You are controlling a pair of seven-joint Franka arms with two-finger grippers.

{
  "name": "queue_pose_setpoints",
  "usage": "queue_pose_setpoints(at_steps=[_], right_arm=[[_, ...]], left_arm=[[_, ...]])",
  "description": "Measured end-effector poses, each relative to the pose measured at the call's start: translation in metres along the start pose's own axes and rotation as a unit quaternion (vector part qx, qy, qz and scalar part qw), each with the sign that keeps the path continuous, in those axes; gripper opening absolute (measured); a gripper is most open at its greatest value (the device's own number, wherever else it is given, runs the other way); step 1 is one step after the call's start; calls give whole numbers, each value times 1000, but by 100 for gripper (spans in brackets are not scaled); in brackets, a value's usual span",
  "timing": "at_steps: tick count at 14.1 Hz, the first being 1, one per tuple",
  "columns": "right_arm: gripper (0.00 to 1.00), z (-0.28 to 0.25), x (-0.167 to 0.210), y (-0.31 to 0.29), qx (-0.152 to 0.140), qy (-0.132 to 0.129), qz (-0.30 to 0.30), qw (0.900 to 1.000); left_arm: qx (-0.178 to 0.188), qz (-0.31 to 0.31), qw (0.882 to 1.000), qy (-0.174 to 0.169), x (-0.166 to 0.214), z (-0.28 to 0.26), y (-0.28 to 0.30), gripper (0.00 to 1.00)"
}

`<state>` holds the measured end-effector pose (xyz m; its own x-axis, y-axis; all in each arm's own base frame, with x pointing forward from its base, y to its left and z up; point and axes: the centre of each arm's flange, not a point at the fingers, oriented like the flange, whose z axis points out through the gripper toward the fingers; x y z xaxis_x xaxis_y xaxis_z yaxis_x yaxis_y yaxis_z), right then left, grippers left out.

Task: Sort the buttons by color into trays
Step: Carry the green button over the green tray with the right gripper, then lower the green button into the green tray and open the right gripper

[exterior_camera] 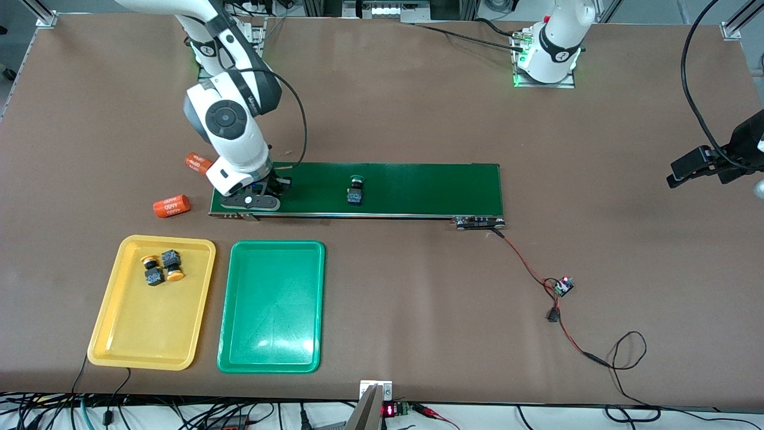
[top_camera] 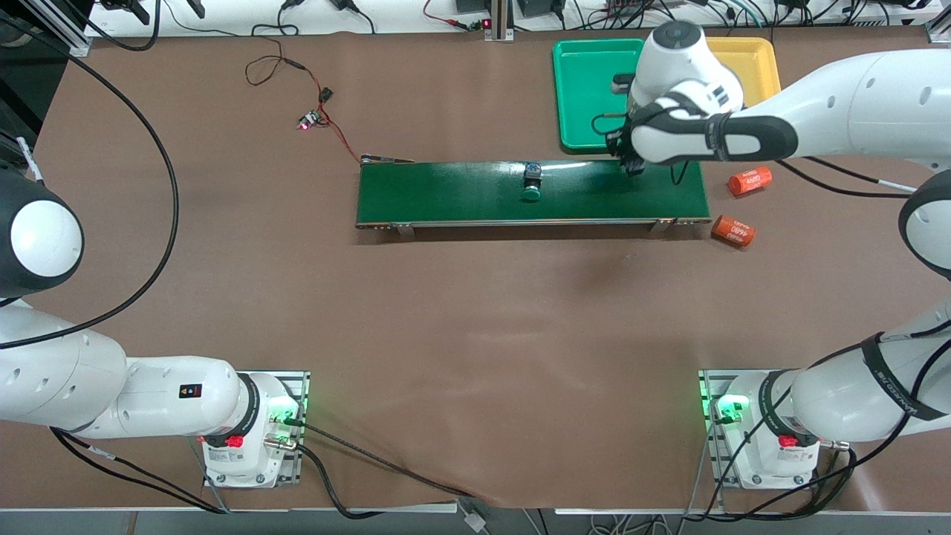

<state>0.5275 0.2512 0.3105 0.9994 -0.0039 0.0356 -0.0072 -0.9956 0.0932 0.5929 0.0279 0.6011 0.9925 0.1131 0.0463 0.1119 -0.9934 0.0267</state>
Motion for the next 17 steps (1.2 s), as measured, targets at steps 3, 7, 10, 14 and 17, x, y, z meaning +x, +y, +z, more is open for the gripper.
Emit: queue_pose_setpoints(at_steps=[3,7,10,14,17], right_arm=[[41,-26,19,7,4,21,-30,999],[41,-24,43,11,21,46,-46,998],[41,1,63,9,40,61,-46,996],[41,44,90,17,54,75,-58,994],[41,70,110,31,56,94,-73,991]], left_arm=[[0,0,1000,2,0,0,0,100],[0,0,1000,2,0,0,0,100],[0,0,1000,2,0,0,0,100],[0,0,1000,1,1,1,0,100],[0,1,1000,2,1,1,1,100]])
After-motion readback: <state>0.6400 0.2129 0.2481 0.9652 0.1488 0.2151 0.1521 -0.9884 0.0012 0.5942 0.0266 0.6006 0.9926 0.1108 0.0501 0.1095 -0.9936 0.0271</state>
